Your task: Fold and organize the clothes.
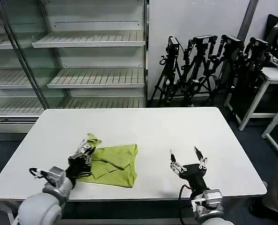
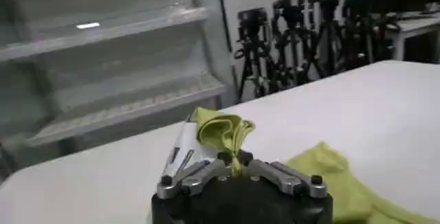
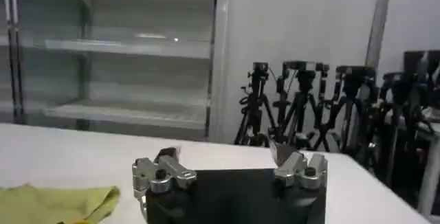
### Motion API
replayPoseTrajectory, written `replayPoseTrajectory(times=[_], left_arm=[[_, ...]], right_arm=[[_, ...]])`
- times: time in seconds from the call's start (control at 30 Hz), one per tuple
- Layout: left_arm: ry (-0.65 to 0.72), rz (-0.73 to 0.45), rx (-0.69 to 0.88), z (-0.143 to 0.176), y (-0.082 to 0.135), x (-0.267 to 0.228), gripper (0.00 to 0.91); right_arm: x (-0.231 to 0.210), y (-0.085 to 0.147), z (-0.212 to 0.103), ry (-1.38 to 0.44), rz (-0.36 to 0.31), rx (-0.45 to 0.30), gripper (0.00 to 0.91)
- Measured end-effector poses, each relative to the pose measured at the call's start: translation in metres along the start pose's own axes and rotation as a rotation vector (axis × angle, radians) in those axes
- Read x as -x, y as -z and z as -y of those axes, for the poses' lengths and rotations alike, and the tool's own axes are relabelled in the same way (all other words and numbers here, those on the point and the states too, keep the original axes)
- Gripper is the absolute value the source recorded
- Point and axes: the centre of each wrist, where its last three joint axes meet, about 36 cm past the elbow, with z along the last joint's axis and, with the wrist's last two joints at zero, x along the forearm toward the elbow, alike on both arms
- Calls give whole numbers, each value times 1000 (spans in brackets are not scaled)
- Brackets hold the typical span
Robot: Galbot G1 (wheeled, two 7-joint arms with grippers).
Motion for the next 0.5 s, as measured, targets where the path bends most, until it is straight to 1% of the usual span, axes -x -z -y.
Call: replayPoseTrajectory(times=[0.27, 0.5], left_arm=[[-71, -13, -19, 29, -5, 22, 10], [-105, -35, -31, 47, -7, 42, 10]], right_arm=[[3, -2, 28, -72, 2, -38, 907], [9, -5, 41, -106, 4, -54, 907]])
